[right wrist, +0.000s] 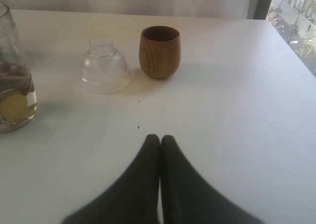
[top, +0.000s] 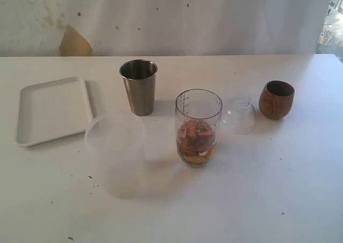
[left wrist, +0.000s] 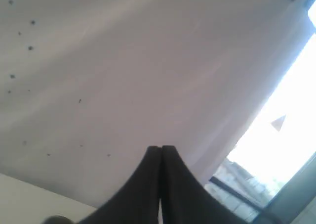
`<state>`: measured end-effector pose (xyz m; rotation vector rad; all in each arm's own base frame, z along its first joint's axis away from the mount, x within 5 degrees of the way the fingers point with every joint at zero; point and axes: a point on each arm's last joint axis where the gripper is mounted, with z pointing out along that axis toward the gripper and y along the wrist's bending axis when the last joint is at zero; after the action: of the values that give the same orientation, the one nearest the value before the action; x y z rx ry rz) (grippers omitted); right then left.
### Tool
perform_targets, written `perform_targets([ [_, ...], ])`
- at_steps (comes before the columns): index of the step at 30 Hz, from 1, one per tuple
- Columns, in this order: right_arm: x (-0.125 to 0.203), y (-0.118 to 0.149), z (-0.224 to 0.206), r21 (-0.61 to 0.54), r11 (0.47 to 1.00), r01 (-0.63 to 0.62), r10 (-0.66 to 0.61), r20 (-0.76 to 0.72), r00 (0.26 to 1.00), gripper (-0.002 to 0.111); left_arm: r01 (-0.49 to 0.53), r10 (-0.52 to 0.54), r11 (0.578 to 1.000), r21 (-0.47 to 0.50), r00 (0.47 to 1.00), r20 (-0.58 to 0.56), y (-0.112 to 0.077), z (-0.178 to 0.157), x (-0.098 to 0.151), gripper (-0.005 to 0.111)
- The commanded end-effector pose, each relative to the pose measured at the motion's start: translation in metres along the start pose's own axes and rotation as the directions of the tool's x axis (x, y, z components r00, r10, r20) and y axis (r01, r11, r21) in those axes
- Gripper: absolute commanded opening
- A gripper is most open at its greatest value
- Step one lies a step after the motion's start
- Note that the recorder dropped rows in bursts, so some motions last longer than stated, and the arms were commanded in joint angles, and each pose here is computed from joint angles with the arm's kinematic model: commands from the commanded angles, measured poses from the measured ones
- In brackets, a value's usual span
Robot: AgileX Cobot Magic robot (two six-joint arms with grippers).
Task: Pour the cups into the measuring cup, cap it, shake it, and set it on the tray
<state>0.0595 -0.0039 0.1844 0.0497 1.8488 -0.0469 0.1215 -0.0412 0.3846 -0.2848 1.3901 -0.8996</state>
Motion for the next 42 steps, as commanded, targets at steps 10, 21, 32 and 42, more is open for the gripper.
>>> perform_targets([
  [10,0.002,0.000,0.000,0.000,1.000,-0.006,0.006,-0.004,1.000,0.000,0.150,-0.155,0.988,0.047,0.977,0.145,0.002,-0.046,-0.007,0.000],
  [21,0.002,0.000,0.000,0.000,1.000,-0.006,0.006,-0.004,1.000,0.000,0.122,-0.085,0.985,-0.119,0.956,0.280,0.052,-0.088,0.033,0.000],
  [32,0.002,0.000,0.000,0.000,1.000,-0.006,0.006,-0.004,1.000,0.000,0.155,-0.092,0.943,-0.295,0.972,0.216,0.085,-0.106,0.067,0.000],
  [42,0.002,0.000,0.000,0.000,1.000,-0.006,0.006,-0.004,1.000,0.000,0.163,-0.102,0.924,-0.347,0.977,0.188,0.108,-0.111,0.090,0.000],
])
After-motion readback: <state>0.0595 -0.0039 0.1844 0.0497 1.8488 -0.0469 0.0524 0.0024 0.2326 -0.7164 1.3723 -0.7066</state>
